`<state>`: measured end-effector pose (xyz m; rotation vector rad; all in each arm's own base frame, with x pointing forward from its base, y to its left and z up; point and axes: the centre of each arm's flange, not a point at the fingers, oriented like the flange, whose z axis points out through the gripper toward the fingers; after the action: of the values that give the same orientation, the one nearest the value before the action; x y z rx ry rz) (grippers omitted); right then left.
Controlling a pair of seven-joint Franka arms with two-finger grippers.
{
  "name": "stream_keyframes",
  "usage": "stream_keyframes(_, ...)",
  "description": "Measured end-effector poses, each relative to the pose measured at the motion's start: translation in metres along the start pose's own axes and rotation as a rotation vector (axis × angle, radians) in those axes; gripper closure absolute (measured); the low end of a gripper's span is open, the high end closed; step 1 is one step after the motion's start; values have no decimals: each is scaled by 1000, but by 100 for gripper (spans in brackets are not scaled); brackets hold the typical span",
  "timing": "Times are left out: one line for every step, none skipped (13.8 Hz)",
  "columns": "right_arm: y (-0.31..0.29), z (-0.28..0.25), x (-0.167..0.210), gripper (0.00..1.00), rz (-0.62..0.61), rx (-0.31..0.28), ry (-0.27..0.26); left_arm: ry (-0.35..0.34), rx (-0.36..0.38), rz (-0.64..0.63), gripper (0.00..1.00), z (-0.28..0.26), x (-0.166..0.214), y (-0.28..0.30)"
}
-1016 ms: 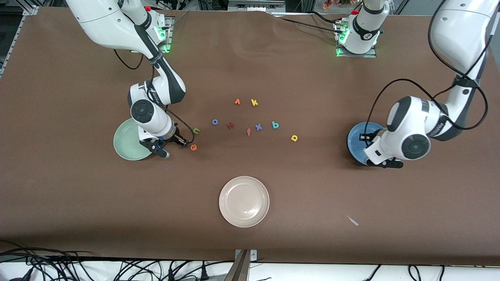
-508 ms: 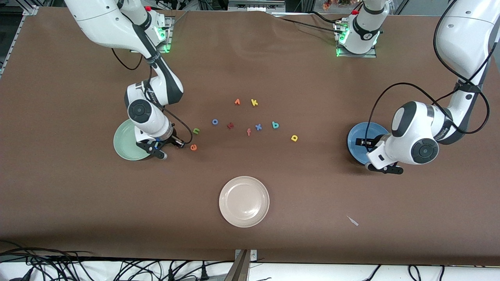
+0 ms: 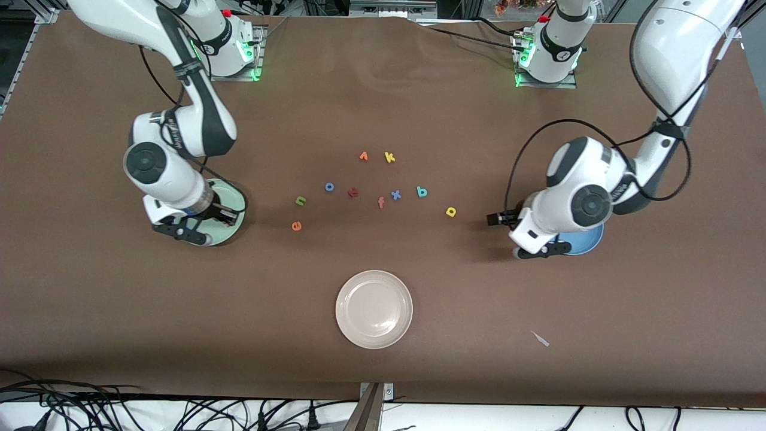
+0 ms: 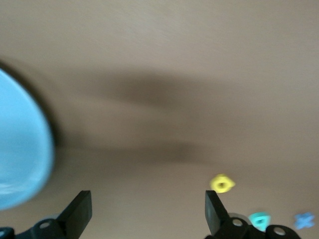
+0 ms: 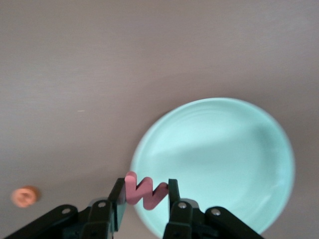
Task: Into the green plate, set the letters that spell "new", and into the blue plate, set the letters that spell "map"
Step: 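Release the E on the blue plate while the right gripper drops the w, then grasp the yellow a with the left gripper while the right gripper grasps the e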
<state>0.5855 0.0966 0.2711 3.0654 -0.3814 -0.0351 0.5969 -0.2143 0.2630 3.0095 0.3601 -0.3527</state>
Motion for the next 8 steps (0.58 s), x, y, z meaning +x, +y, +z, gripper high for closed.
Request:
stream_keyframes(16, 7, 1, 63, -8, -5, -14, 24, -17, -40, 0, 10, -11, 18)
stream_keyframes(26, 14, 0, 58, -9, -9, -26, 52, -24, -77, 0, 21, -23, 34)
stream_keyframes(29, 18, -2, 48, -7, -11, -34, 81, -17, -109, 0, 31, -35, 47)
stream_keyframes(28, 20, -5, 37, -5, -11, -38, 109, -2, -138, 0, 42, -45, 59)
stream_keyframes(24, 21, -7, 37, 4, -10, -40, 140, 13, -161, 0, 55, -54, 70)
stream_keyframes(16, 21, -10, 34, 20, -7, -41, 168, 25, -179, 0, 69, -59, 78)
stream_keyframes(5, 21, -15, 34, 42, -3, -44, 189, 34, -191, 0, 83, -61, 82)
stream_keyframes(-9, 21, -22, 33, 70, 4, -45, 194, 41, -199, 0, 94, -61, 82)
